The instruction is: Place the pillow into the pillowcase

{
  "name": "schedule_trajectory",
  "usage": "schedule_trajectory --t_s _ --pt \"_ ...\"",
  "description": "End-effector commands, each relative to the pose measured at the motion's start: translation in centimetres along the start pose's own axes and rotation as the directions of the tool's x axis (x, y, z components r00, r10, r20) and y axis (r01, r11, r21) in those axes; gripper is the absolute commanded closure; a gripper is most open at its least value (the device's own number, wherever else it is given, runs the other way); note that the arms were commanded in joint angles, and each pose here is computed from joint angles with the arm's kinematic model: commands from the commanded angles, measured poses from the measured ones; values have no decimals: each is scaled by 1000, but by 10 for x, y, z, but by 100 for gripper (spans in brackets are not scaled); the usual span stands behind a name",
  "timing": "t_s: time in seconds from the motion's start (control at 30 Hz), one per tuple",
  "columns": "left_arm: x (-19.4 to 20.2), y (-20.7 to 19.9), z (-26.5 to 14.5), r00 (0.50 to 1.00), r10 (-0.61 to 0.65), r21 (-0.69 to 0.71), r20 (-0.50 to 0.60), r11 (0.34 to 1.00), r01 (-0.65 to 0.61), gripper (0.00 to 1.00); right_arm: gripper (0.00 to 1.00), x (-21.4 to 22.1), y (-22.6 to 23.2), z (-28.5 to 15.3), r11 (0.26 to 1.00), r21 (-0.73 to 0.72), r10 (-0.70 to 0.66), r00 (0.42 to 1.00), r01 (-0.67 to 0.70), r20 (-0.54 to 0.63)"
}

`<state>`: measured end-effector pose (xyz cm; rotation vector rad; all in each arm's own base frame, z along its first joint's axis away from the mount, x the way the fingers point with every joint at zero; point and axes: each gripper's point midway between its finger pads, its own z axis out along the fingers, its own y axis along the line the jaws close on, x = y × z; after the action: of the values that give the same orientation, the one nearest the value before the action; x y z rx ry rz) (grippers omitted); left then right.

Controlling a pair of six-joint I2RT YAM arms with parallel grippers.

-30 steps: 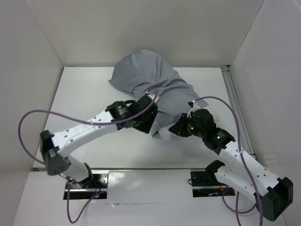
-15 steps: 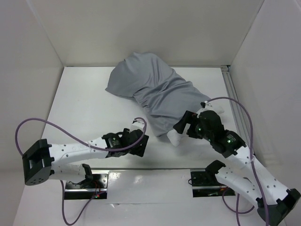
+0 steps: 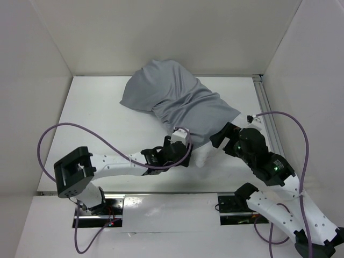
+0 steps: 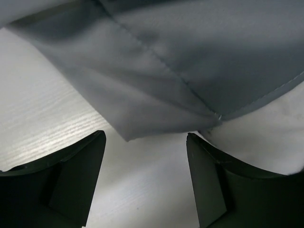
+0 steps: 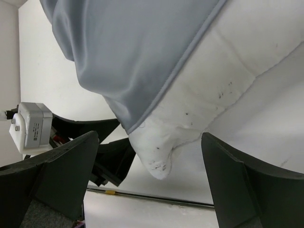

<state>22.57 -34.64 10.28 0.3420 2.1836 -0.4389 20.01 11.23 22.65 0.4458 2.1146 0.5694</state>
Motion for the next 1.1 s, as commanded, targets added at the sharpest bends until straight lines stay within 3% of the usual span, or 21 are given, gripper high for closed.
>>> schedule_trajectory --t_s 0.0,0.13,0.2,0.27,0.3,0.33,0.53,0.7,0.8,0.87,1.07 --pt "-33 -15 8 993 13 17 114 1000 -16 19 4 -14 0 -8 1000 25 18 999 -19 43" --pt "-35 -4 18 989 58 -67 134 997 -49 26 4 -14 0 -7 1000 25 18 999 -19 43" --pt "-39 -3 24 987 61 -98 147 994 -46 41 4 -14 0 -7 999 24 27 999 -28 43" --pt "-40 4 23 989 48 -151 140 988 -27 68 4 -14 0 -7 999 24 27 999 -28 43" --pt "-47 5 20 988 40 -172 149 985 -14 91 4 -14 0 -7 999 24 27 999 -28 43" --pt "-42 20 16 990 61 -244 128 969 -28 100 4 -14 0 -7 999 24 27 999 -28 43" --pt "-59 70 -47 979 -89 -385 185 910 155 100 4 2 -11 8 996 77 -34 999 35 -18" --pt "-77 140 -118 912 -304 -409 276 821 398 100 4 -8 -4 11 993 61 -102 995 102 7" --pt "-76 179 -139 871 -369 -418 323 771 481 100 4 -11 0 13 989 44 -142 990 141 10" --pt "-65 196 -143 875 -380 -442 298 758 480 100 4 -8 0 15 985 44 -166 986 166 -5" --pt "-41 238 -148 846 -447 -529 289 662 531 100 21 31 -10 39 984 -8 -180 980 180 -88"
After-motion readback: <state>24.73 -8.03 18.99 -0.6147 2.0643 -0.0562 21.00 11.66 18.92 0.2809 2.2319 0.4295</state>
